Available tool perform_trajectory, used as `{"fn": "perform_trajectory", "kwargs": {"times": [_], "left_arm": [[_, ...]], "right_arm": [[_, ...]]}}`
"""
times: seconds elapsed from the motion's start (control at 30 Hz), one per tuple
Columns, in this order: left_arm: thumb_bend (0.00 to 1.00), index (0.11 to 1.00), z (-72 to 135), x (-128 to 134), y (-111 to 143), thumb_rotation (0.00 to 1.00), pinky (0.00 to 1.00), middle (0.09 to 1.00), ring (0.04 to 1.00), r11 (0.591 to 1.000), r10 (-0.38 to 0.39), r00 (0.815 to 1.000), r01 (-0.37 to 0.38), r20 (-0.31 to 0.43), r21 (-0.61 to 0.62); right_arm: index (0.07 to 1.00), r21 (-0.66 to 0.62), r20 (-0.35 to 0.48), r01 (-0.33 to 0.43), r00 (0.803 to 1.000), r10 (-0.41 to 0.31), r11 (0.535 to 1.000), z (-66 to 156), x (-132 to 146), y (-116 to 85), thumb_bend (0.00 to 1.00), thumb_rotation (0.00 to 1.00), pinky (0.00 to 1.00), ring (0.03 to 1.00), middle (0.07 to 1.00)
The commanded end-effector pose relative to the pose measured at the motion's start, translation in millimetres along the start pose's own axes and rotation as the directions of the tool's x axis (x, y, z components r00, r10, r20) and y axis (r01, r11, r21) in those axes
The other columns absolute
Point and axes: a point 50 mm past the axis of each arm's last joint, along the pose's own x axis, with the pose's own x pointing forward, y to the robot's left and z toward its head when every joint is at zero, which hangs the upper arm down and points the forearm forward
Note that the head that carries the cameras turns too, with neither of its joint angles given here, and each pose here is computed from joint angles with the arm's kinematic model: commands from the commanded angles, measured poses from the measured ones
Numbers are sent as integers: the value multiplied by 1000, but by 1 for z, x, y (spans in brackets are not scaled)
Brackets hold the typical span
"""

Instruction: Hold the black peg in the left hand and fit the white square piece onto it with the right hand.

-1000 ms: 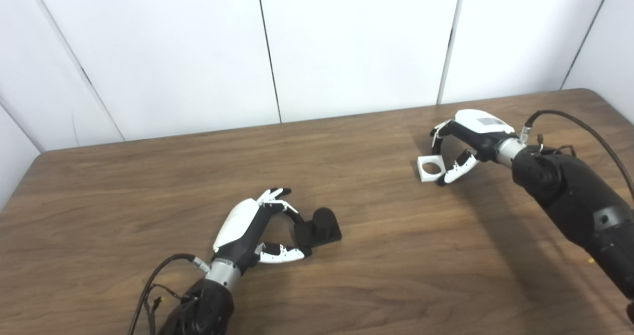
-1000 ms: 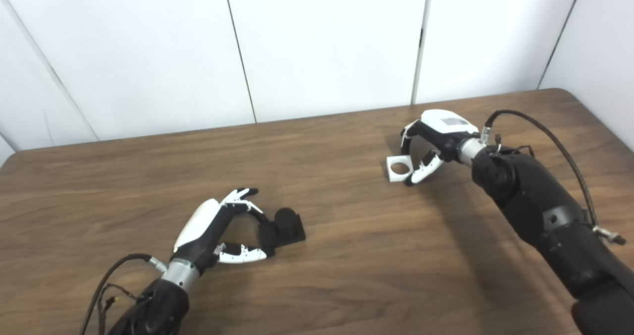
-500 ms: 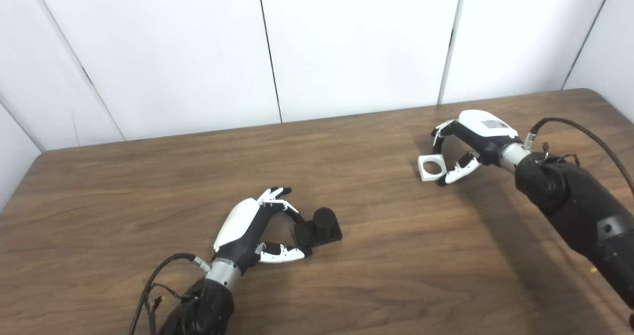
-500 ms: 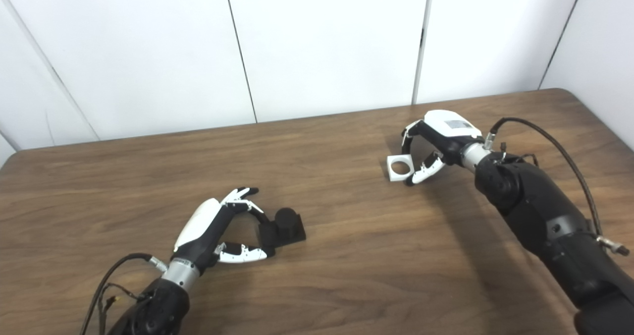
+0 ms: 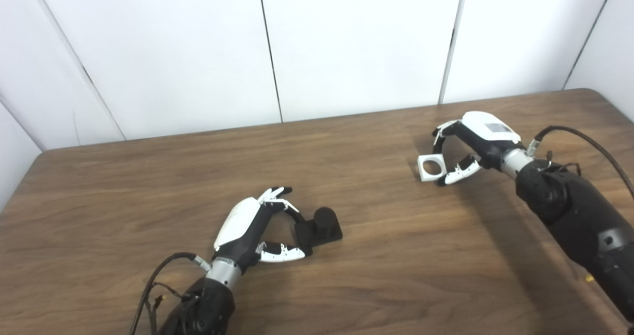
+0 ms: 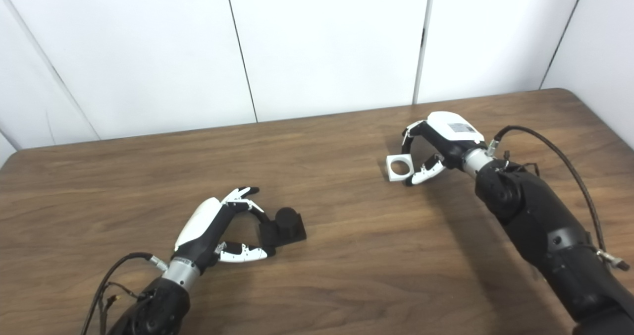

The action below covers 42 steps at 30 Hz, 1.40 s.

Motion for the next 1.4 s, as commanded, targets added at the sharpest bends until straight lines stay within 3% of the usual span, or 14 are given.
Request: {"fn": "perform_trajectory", "kwargs": {"times": [0.0, 0.3, 0.63, 0.77, 1.03, 1.37], "left_arm": [[519, 492, -14, -2, -8, 79, 926, 928, 974, 998, -53, 996, 56, -65, 33], [519, 492, -13, -1, -8, 79, 932, 933, 979, 998, -56, 996, 58, -70, 30], [519, 492, -10, 1, -10, 78, 938, 928, 977, 998, -59, 996, 62, -74, 27], [520, 492, -10, 2, -11, 78, 942, 927, 974, 998, -55, 996, 57, -72, 24], [519, 491, -8, 3, -12, 81, 949, 926, 978, 999, -50, 996, 51, -71, 12], [520, 491, -6, 5, -12, 81, 939, 929, 978, 998, -57, 996, 59, -73, 21]], "right_arm": [[482, -11, 71, 112, 991, -111, 994, 17, 9, -40, 523, 146, 891, 864, 796], [481, 11, 160, 165, 973, -164, 986, 40, 7, -59, 524, 147, 791, 840, 796], [481, 52, 217, 154, 963, -162, 987, 62, 1, -71, 524, 145, 760, 839, 786], [481, 58, 261, 138, 954, -149, 989, 73, -2, -71, 525, 146, 756, 850, 792], [480, 76, 335, 110, 933, -130, 991, 100, -11, -69, 524, 148, 840, 903, 802], [481, 70, 411, 81, 906, -103, 994, 128, -25, -60, 524, 147, 794, 873, 799]]}}
